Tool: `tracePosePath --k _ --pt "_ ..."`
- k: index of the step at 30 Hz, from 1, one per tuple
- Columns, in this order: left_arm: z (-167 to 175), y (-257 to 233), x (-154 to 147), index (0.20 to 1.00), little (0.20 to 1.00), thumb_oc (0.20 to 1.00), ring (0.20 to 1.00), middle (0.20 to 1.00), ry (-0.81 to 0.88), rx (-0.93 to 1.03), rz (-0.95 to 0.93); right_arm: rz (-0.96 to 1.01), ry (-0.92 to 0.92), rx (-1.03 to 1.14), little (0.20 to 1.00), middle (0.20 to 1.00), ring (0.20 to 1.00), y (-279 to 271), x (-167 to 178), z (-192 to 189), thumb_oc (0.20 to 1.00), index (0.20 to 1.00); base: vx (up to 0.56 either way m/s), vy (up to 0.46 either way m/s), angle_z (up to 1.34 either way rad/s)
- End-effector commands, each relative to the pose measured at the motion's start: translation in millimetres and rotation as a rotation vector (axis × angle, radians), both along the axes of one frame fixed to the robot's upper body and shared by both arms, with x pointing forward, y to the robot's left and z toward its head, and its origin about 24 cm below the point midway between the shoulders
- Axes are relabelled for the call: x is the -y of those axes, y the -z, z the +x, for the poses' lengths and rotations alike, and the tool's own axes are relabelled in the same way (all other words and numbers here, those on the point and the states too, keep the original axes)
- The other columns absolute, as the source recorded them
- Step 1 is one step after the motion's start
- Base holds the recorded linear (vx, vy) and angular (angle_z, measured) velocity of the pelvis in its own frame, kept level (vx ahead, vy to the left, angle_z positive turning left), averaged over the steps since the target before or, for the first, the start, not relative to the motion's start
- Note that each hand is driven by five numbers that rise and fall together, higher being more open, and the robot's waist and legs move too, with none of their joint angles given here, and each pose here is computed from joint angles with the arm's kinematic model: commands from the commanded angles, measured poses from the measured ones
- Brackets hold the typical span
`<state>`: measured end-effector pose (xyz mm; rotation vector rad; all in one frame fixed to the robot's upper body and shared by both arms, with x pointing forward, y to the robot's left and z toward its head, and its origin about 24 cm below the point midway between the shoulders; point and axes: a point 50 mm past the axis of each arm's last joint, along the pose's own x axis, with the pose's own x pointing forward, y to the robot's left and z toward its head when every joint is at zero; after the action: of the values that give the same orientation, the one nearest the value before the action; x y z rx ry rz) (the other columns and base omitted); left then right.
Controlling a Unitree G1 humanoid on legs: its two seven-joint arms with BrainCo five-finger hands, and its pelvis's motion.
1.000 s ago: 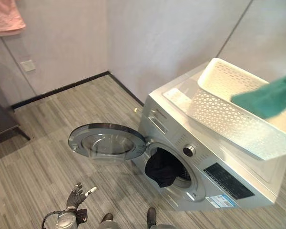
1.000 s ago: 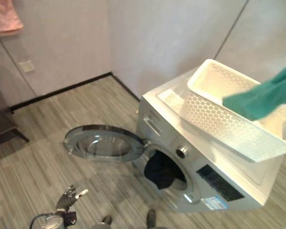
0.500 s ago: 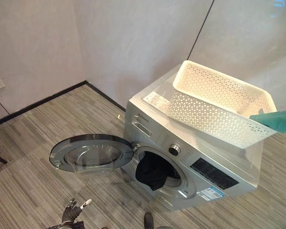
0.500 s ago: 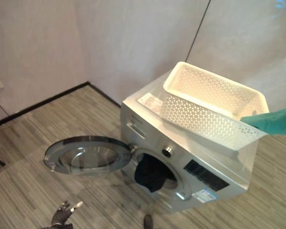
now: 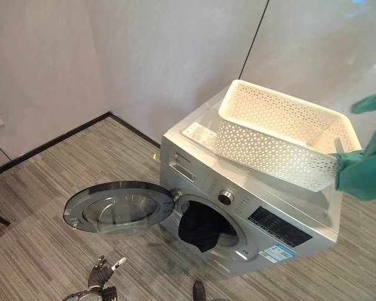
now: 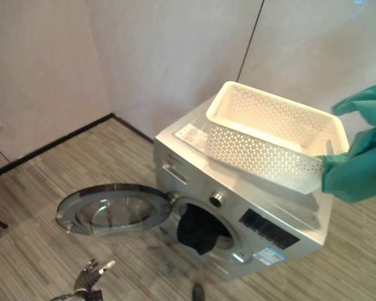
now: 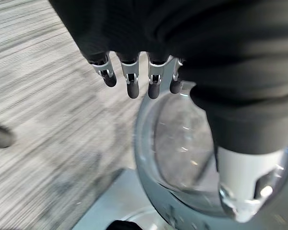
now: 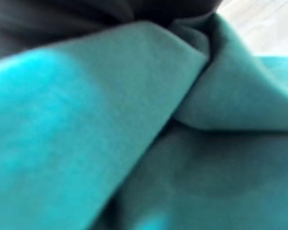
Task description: Grab the laundry basket,head to the washer,open it,put in the laundry and shut it.
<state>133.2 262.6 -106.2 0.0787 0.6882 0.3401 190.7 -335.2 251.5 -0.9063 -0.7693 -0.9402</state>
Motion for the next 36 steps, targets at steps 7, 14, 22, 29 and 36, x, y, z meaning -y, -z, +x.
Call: tracePosePath --k 7,14,22,29,36 --pt "68.9 -139.3 11.0 1.000 1.000 1.000 1.000 1.000 0.713 0.518 0.499 -0.073 -0.647 -0.121 0.200 0.200 0.200 5.3 -73.8 5.8 0.200 0.200 -0.03 -0.009 -0.09" --pt "99.2 -224.2 77.2 1.000 1.000 1.000 1.000 1.000 0.959 0.931 0.450 -0.077 -0.890 -0.174 0.200 0.200 0.200 -13.5 -104.4 38.6 0.200 0.200 0.00 0.000 0.00" --pt "148.2 -238.8 140.9 1.000 1.000 1.000 1.000 1.000 0.986 1.036 0.272 -0.039 -1.030 -0.092 0.200 0.200 0.200 -52.7 -147.3 84.0 0.200 0.200 0.00 -0.002 -0.04" --pt "173.9 -260.6 168.4 1.000 1.000 1.000 1.000 1.000 0.938 1.090 0.187 -0.007 -1.069 -0.047 0.200 0.200 0.200 -77.7 -173.0 104.0 0.200 0.200 0.00 0.002 -0.02" --pt "178.6 -290.2 186.0 1.000 1.000 1.000 1.000 1.000 0.949 1.189 0.139 0.019 -1.094 -0.054 0.200 0.200 0.200 -71.7 -180.5 105.9 0.200 0.200 0.00 0.001 0.00"
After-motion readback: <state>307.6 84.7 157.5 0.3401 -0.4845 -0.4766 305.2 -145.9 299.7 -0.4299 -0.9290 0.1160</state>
